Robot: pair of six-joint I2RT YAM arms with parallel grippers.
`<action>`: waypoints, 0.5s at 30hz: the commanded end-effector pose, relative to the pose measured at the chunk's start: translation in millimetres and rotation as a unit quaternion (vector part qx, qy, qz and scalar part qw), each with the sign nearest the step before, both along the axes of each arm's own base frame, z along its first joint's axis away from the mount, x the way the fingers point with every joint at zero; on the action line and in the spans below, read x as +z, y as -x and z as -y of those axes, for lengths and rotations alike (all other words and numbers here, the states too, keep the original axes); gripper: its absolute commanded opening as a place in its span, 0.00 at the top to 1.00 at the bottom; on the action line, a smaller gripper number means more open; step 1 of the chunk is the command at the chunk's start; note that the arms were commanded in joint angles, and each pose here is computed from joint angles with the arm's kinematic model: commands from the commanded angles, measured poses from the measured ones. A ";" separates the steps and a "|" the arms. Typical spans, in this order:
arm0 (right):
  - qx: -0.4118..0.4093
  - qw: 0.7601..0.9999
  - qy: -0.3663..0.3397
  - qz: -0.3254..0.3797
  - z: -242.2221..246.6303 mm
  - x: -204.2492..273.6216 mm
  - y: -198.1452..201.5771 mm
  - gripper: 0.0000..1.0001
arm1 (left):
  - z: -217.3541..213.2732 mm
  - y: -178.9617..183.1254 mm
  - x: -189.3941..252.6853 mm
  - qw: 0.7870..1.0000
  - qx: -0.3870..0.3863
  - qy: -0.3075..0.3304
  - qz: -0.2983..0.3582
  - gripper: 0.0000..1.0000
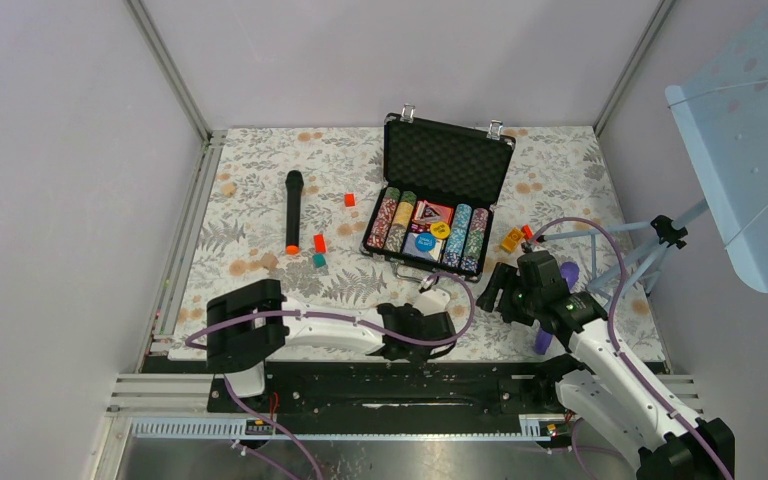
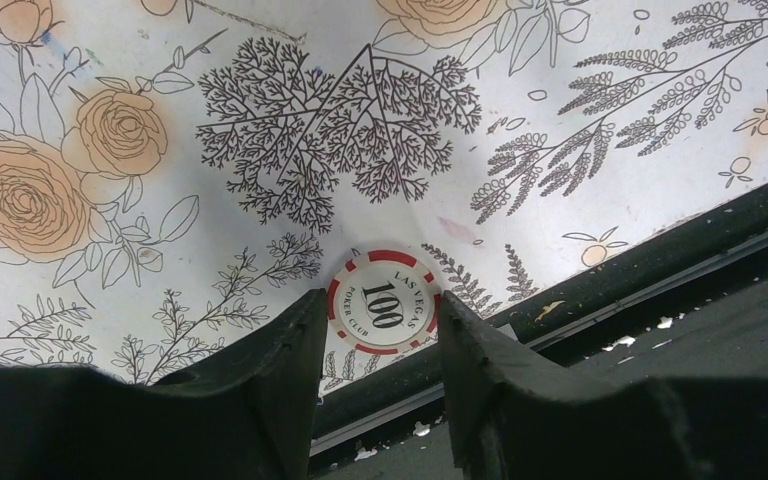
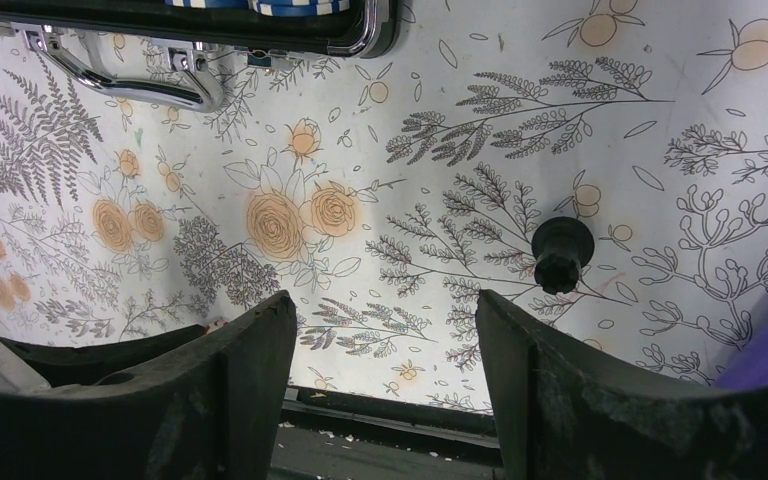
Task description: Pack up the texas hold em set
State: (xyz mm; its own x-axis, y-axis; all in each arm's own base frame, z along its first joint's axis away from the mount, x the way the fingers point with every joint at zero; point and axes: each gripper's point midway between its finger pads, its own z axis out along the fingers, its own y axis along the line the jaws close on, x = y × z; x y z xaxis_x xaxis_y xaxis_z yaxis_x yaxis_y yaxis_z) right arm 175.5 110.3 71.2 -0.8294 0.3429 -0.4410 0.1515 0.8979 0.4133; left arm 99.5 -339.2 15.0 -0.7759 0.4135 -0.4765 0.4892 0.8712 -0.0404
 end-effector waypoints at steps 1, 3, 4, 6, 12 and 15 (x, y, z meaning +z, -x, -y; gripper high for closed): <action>0.009 1.000 -0.006 0.009 -3.1 2.7 -3.4 0.27 | -26.9 8.8 -31.0 0.998 -0.003 -0.064 -0.028 0.59; 0.009 1.000 -0.006 0.007 -2.9 1.9 -3.1 0.27 | -27.5 8.2 -30.6 0.998 -0.002 -0.065 -0.027 0.62; 0.009 1.000 -0.005 0.007 -2.9 1.6 -3.1 0.27 | -27.6 7.6 -29.7 0.998 -0.002 -0.065 -0.025 0.62; 0.009 1.000 -0.006 0.007 -3.0 1.6 -3.0 0.27 | -28.4 6.4 -28.0 0.998 0.000 -0.066 -0.021 0.62; 0.017 1.000 -0.012 0.008 -6.4 3.0 -3.4 0.27 | -24.5 -2.0 -14.3 0.999 0.004 -0.051 -0.003 0.62; 0.036 0.999 -0.027 -0.002 -14.5 2.5 -1.2 0.27 | -18.9 -7.6 -8.1 0.999 0.000 -0.047 0.003 0.62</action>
